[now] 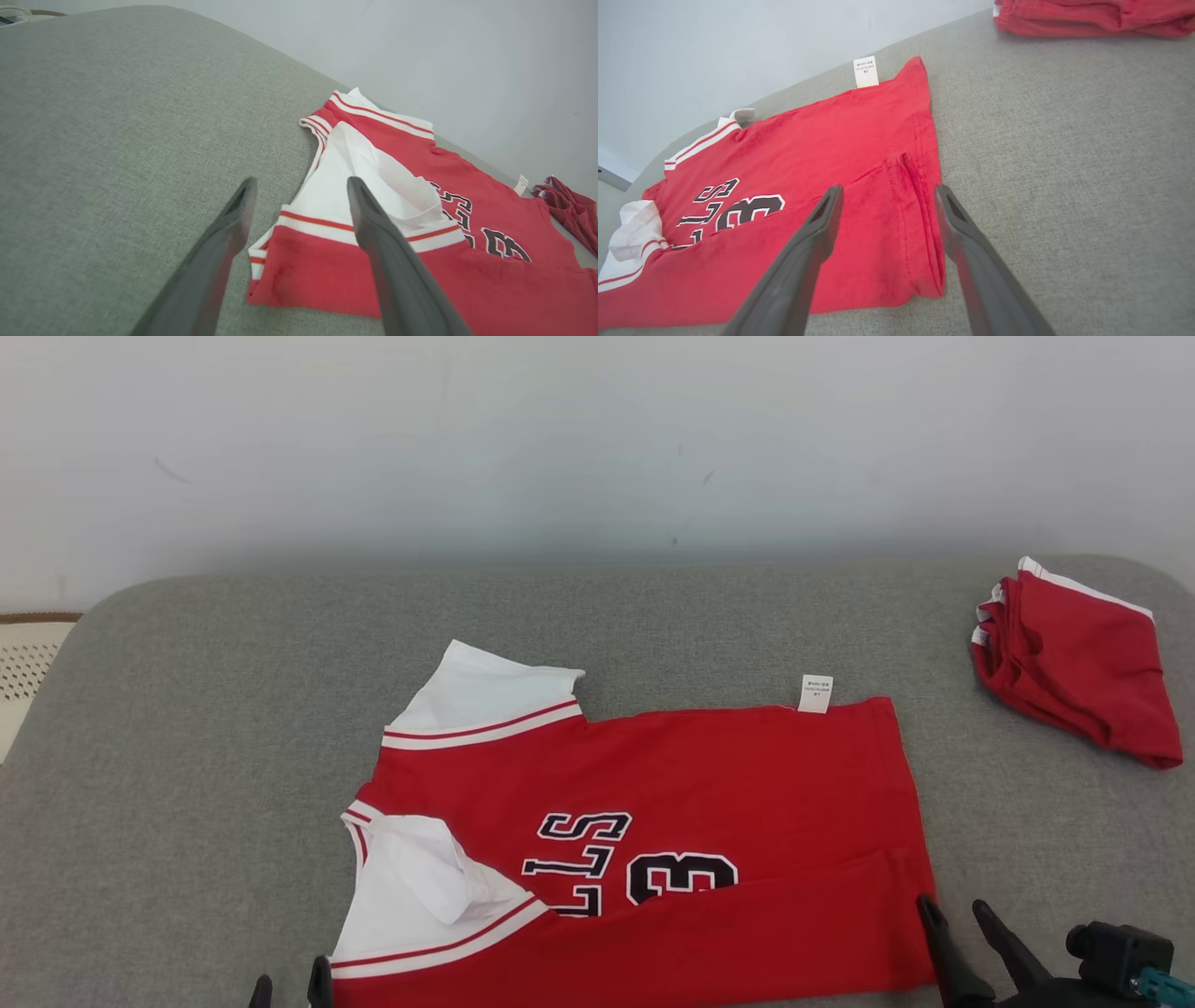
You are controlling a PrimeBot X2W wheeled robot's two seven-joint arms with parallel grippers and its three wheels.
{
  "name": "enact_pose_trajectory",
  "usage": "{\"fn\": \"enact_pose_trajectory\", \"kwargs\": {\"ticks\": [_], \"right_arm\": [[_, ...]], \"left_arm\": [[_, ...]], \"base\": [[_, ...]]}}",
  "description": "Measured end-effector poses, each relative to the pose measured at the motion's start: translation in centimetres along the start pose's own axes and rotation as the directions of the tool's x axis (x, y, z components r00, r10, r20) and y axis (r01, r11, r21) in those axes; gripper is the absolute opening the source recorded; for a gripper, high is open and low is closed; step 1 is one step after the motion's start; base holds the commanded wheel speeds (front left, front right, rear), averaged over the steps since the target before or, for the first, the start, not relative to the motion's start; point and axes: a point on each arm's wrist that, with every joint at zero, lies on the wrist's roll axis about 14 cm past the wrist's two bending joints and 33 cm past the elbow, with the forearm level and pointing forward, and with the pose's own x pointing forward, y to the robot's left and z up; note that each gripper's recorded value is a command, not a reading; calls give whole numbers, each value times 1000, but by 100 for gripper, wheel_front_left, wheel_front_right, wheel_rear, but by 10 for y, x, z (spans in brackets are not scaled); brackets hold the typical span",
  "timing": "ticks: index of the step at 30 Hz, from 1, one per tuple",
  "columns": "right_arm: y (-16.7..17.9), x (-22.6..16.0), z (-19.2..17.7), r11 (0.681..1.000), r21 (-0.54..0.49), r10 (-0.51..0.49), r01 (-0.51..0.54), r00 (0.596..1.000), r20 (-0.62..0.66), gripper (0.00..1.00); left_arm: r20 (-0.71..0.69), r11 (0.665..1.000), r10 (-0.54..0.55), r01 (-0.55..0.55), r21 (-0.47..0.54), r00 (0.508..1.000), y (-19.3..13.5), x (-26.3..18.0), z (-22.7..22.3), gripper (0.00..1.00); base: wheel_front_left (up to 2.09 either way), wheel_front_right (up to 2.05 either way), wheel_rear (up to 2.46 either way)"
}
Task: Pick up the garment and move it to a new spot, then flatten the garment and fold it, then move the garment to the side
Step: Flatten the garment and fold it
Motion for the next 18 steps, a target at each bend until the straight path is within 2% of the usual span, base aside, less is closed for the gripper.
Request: {"fn": "enact_pose_trajectory", "kwargs": {"ticks": [3,7,12,15,18], "right_arm": [[10,3,15,999,-41,29,-27,998,63,100],[22,7,26,996,-68,62,-53,990,130,100],[34,8,36,994,-89,82,-64,976,203,100],[33,8,37,990,-135,78,-49,973,219,100],[35,8,35,991,-130,70,-41,972,226,100]], "left_arm": [[51,999,-11,9,43,999,-4,1,16,100],[112,988,-32,14,156,993,-10,2,37,100],[167,978,12,-46,204,986,-4,-1,53,100],[181,974,14,-54,218,983,-4,-2,57,100],[185,973,11,-53,225,983,-5,-3,59,100]], "base": [[0,0,0],[0,0,0],[0,0,0],[0,0,0],[0,0,0]]}}
